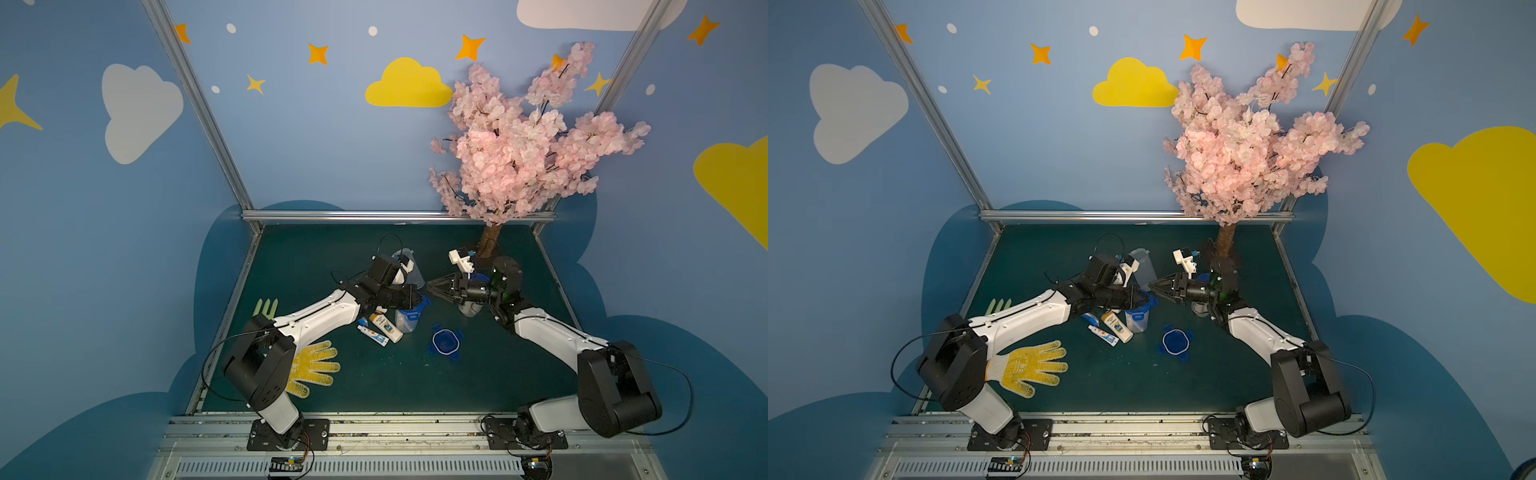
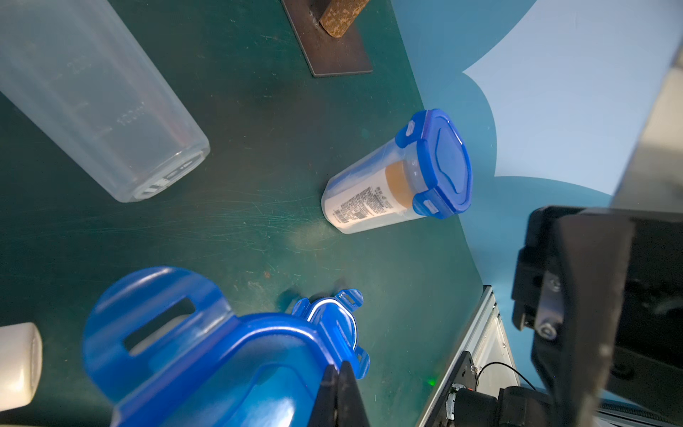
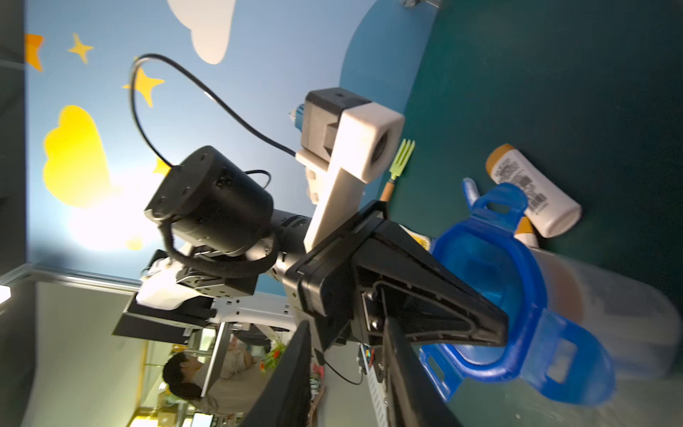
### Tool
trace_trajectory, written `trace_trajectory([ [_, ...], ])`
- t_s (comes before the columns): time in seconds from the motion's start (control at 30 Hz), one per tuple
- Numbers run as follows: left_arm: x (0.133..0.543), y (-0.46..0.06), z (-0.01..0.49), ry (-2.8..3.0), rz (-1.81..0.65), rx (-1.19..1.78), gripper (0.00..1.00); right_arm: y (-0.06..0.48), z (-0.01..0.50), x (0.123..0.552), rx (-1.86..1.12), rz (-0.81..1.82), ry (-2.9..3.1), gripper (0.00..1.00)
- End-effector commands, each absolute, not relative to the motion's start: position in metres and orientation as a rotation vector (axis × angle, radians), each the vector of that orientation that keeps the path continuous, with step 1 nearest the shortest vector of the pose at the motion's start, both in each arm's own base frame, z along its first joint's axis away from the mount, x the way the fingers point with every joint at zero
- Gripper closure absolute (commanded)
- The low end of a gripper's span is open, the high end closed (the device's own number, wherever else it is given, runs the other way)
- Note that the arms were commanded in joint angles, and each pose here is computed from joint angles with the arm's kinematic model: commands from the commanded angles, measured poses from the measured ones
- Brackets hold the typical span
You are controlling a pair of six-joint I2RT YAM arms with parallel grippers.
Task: Take out toiletry kits
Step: Unfasten the latch on the container, then open the lid of the container.
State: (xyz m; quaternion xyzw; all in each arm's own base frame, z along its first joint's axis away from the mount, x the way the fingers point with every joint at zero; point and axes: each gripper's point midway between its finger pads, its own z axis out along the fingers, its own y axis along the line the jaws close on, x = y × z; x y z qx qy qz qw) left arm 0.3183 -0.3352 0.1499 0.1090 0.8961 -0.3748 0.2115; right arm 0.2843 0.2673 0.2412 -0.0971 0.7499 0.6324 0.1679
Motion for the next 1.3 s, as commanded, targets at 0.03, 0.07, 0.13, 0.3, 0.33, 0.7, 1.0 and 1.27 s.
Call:
trace_trajectory([
  [0.03, 0.253, -0.262, 0.038, 3.026, -0.599, 0.205, 0.98, 0.254, 0.216, 0.272, -0.32, 1.512, 2.343, 0.65],
  [0.07, 0.256, -0.264, 0.043, 3.013, -0.604, 0.211, 0.98, 0.252, 0.214, 0.272, -0.326, 1.478, 2.364, 0.63],
  [0.13, 0.259, -0.268, 0.052, 2.993, -0.625, 0.223, 0.97, 0.248, 0.204, 0.272, -0.321, 1.419, 2.428, 0.6],
  [0.3, 0.264, -0.273, 0.07, 2.951, -0.654, 0.237, 0.98, 0.247, 0.179, 0.271, -0.296, 1.384, 2.512, 0.57],
  [0.33, 0.265, -0.273, 0.072, 2.947, -0.656, 0.237, 0.98, 0.247, 0.174, 0.271, -0.289, 1.383, 2.526, 0.57],
  [0.7, 0.266, -0.276, 0.07, 2.946, -0.664, 0.246, 0.98, 0.264, 0.156, 0.286, -0.302, 1.436, 2.559, 0.54],
  [1.0, 0.266, -0.276, 0.066, 2.954, -0.657, 0.248, 0.98, 0.28, 0.165, 0.291, -0.31, 1.614, 2.463, 0.62],
  [1.27, 0.266, -0.276, 0.064, 2.959, -0.654, 0.247, 0.98, 0.273, 0.168, 0.292, -0.283, 1.598, 2.436, 0.8],
])
